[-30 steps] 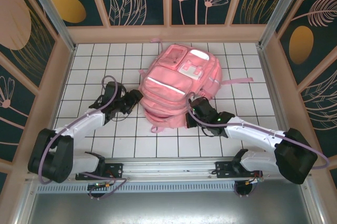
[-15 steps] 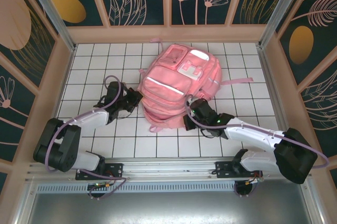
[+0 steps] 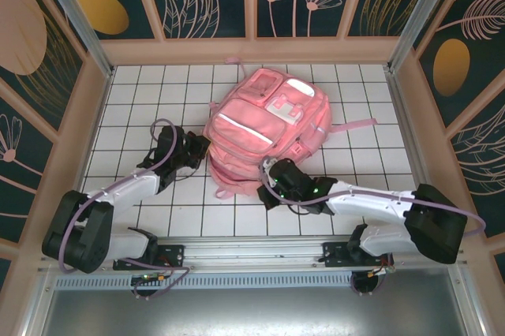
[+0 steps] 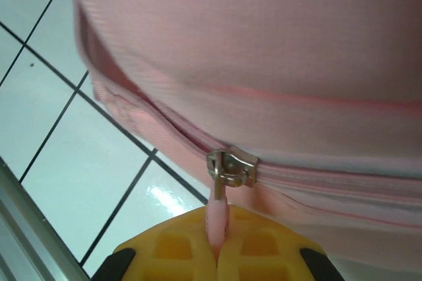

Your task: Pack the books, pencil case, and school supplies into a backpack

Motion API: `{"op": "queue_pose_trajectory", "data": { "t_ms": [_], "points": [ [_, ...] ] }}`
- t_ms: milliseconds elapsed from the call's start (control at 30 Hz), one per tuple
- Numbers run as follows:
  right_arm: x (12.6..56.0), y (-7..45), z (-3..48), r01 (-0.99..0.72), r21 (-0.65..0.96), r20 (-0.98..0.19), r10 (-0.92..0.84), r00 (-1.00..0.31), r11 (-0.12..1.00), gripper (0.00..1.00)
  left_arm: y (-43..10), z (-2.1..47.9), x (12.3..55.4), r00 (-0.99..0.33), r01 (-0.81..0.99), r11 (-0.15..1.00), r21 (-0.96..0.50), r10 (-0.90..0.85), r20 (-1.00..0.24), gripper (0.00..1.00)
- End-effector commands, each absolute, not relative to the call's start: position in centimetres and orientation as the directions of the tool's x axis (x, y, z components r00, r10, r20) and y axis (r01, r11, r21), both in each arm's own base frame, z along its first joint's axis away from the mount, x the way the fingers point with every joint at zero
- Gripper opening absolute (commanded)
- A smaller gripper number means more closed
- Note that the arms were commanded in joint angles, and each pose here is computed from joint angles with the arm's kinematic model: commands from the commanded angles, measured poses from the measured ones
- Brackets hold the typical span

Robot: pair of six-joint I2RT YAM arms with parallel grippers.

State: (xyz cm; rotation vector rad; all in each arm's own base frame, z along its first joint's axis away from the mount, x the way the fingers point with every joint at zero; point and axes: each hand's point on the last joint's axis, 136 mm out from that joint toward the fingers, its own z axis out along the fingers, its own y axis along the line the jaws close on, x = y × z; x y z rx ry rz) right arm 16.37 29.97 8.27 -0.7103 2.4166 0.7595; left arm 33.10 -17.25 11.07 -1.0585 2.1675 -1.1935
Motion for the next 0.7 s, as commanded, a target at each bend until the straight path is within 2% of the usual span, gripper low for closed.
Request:
{"op": "queue_pose_trajectory", "data": {
  "t_ms": [0, 300, 667],
  "points": [
    [16.1, 33.5, 11.3, -0.665, 0.422, -0.651, -0.304, -0.695, 0.616, 0.0, -17.5, 11.7, 32.7, -0.593, -0.415, 0.301, -0.859, -0.805, 0.005, 0.0],
    [17.7, 37.9, 12.2, -0.669, 0.416, -0.656, -0.306, -0.69, 0.615, 0.0, -17.1, 13.3, 32.3, -0.563, -0.403, 0.261, -0.877, -0.826, 0.013, 0.0],
    [21.6, 39.7, 12.1, -0.67, 0.321, -0.677, -0.333, -0.657, 0.669, 0.0, -12.4, 14.7, 30.1, -0.38, -0.418, 0.19, -0.889, -0.925, -0.019, 0.0]
  ]
}}
